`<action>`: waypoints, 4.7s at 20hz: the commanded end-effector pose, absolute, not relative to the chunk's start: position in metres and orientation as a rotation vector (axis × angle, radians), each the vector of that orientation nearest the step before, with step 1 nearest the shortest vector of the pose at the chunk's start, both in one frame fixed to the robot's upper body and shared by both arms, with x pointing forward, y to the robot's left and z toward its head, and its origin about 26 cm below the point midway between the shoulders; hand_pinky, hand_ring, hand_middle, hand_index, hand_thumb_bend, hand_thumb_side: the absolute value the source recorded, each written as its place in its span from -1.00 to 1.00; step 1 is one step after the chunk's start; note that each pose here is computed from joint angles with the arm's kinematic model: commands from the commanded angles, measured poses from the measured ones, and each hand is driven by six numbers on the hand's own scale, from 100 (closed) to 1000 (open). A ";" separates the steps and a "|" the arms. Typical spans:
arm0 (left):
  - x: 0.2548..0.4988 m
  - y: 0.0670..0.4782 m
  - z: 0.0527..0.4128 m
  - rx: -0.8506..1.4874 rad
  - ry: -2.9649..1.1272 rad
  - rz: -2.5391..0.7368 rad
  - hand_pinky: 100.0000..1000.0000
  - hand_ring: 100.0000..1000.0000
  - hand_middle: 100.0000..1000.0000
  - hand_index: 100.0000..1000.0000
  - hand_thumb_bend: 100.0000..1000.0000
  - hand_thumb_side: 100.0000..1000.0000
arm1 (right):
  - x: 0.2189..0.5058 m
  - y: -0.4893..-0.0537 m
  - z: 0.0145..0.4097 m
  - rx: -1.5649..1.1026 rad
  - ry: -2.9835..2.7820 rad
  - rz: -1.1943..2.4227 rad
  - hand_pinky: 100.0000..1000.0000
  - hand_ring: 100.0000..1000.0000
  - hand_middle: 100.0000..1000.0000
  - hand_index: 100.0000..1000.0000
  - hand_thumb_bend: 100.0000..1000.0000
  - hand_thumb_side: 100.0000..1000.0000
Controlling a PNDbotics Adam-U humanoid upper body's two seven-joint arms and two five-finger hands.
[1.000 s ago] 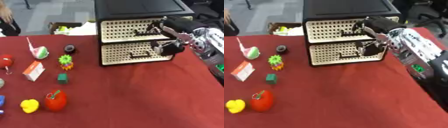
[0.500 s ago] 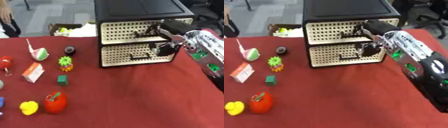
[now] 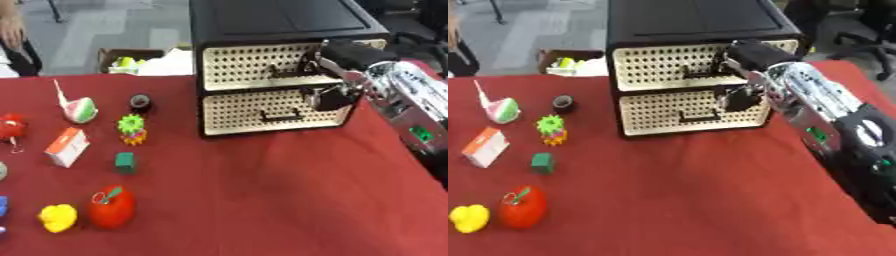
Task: Pick up objects from table and place into drawer.
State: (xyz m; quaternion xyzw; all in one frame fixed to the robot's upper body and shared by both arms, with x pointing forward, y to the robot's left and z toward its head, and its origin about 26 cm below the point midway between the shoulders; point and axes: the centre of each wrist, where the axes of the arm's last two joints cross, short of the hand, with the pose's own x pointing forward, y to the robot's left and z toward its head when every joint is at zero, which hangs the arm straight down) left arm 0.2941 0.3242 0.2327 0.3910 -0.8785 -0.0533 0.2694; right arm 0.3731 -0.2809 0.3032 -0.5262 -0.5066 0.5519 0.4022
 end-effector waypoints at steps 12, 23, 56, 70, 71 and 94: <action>0.291 0.324 0.243 1.061 -2.408 -0.159 0.27 0.56 0.72 1.00 -1.00 0.85 | 0.379 -0.278 0.305 -1.264 -1.233 1.446 -1.00 -1.00 -1.00 0.57 -1.00 -0.89; 0.291 0.324 0.245 1.061 -2.416 -0.151 0.26 0.56 0.72 1.00 -1.00 0.85 | 0.360 -0.286 0.296 -1.263 -1.195 1.472 -1.00 -1.00 -1.00 0.57 -1.00 -0.94; 0.292 0.324 0.247 1.053 -2.437 -0.156 0.26 0.56 0.72 1.00 -1.00 0.85 | 0.303 -0.274 0.290 -1.315 -1.195 1.597 -1.00 -1.00 -1.00 0.22 -1.00 -0.93; 0.292 0.324 0.246 1.047 -2.444 -0.155 0.26 0.56 0.72 1.00 -1.00 0.85 | 0.295 -0.282 0.278 -1.300 -1.185 1.623 -1.00 -1.00 -1.00 0.19 -1.00 -0.92; 0.292 0.324 0.246 1.047 -2.445 -0.155 0.26 0.56 0.72 1.00 -1.00 0.85 | 0.295 -0.283 0.278 -1.300 -1.184 1.623 -1.00 -1.00 -1.00 0.19 -1.00 -0.92; 0.292 0.324 0.248 1.045 -2.454 -0.155 0.26 0.58 0.73 1.00 -1.00 0.85 | 0.292 -0.290 0.265 -1.241 -1.173 1.706 -1.00 -1.00 -1.00 0.10 -1.00 -0.93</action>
